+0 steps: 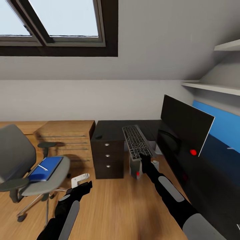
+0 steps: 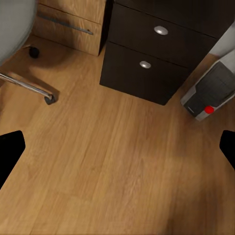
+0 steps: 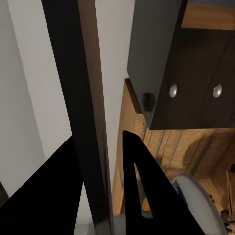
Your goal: In the bedroom, organize the workspace by keeping the computer under the desk, ensuring the monitor is on the desk, placing the keyboard on the desk next to the monitor, placing the mouse on the desk next to the keyboard, moving the folder from the swivel chair onto the desk next to the mouse, stacking the notebook on top of the folder with the pen on top of the notebook, and positioning the swivel chair next to the desk.
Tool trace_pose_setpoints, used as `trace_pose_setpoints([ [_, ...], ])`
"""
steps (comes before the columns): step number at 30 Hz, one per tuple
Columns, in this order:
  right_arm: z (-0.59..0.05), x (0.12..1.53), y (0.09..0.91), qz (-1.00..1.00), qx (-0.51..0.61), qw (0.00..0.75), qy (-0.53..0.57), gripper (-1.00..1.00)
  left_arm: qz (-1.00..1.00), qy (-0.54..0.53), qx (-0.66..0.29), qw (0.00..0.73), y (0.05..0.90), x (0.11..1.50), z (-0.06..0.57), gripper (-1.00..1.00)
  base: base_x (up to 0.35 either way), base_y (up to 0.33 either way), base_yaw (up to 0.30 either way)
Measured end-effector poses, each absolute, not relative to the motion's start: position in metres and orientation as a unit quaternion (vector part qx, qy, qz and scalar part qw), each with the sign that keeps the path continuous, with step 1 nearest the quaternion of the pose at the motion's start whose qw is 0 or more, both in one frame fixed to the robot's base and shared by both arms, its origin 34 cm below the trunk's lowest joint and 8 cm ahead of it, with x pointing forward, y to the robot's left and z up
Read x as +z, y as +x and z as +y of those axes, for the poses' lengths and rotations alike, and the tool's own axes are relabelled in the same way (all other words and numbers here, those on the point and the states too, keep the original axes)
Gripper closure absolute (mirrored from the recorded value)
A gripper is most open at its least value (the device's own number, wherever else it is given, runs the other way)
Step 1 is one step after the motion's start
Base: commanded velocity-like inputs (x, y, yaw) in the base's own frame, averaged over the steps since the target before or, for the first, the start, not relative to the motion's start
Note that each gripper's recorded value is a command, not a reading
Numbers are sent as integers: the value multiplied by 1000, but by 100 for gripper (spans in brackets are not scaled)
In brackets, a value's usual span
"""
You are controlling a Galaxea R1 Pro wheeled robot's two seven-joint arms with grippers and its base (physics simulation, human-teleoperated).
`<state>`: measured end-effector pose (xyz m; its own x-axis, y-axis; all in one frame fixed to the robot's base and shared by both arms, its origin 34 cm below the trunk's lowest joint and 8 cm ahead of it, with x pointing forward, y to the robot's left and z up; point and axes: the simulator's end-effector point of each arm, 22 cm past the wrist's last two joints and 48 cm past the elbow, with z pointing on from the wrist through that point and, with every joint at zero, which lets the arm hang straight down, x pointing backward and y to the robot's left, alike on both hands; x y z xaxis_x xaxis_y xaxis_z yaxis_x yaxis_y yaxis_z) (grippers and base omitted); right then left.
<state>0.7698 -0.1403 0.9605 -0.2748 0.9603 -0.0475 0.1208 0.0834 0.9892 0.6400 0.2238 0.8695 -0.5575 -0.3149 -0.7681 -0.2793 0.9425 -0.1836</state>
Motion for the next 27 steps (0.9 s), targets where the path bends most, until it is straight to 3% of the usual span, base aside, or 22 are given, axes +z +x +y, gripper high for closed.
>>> trace_pose_setpoints([
  [27,-139,961,770,610,515,411,441,100,882,-169,-20,440,640,870,223,-100,330,0,0],
])
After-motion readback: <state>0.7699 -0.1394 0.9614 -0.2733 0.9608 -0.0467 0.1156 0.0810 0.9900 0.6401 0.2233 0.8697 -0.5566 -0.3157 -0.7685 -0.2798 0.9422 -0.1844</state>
